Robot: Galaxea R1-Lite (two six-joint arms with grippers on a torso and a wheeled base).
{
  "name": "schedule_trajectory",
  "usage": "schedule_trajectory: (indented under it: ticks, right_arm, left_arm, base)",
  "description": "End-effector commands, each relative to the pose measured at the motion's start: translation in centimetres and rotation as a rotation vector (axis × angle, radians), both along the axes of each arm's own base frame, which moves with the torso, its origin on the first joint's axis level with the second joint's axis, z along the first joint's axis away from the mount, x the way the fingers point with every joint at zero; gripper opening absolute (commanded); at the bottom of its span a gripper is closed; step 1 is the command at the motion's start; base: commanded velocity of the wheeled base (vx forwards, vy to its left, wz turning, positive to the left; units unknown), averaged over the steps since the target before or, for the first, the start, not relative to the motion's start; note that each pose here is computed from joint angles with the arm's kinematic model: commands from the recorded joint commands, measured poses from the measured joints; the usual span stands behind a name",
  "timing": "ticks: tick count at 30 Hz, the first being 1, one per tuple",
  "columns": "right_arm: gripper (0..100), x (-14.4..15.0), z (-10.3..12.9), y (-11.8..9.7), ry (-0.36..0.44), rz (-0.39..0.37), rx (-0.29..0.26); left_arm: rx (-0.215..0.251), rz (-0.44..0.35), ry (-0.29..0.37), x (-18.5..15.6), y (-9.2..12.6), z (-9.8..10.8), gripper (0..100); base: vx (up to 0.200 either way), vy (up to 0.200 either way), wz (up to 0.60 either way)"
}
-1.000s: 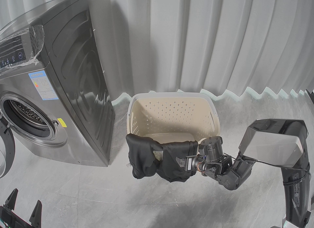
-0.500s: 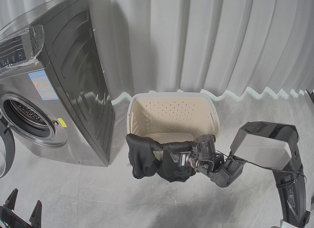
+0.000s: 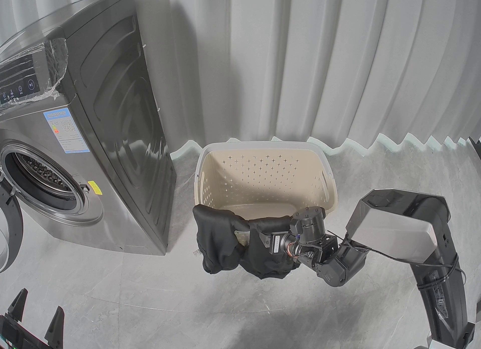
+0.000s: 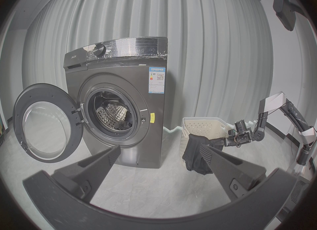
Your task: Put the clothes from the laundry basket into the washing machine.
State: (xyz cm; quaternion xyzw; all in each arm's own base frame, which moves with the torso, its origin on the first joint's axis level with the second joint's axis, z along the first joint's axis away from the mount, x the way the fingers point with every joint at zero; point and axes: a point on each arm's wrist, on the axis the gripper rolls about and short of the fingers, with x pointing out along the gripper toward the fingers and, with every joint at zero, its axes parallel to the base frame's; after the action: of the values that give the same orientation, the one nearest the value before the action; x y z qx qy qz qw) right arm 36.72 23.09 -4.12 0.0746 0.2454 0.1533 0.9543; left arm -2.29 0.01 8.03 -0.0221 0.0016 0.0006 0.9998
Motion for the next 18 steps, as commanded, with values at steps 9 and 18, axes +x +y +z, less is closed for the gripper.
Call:
schedule_trajectory:
  ticks: [9, 18]
  right_arm:
    - [0, -0.1, 0.0, 0.1, -0.006, 0.005, 0.005]
    - [0, -1.5, 0.9, 0.3, 0.004, 0.028, 0.001]
  left_arm:
    - [0.0, 0.0, 0.0, 0.0, 0.0, -0.5, 100]
    - [0.0, 0.0, 0.0, 0.0, 0.0, -0.5, 100]
  base:
    - [0.0, 0.0, 0.0]
    - [0.0, 0.0, 0.0]
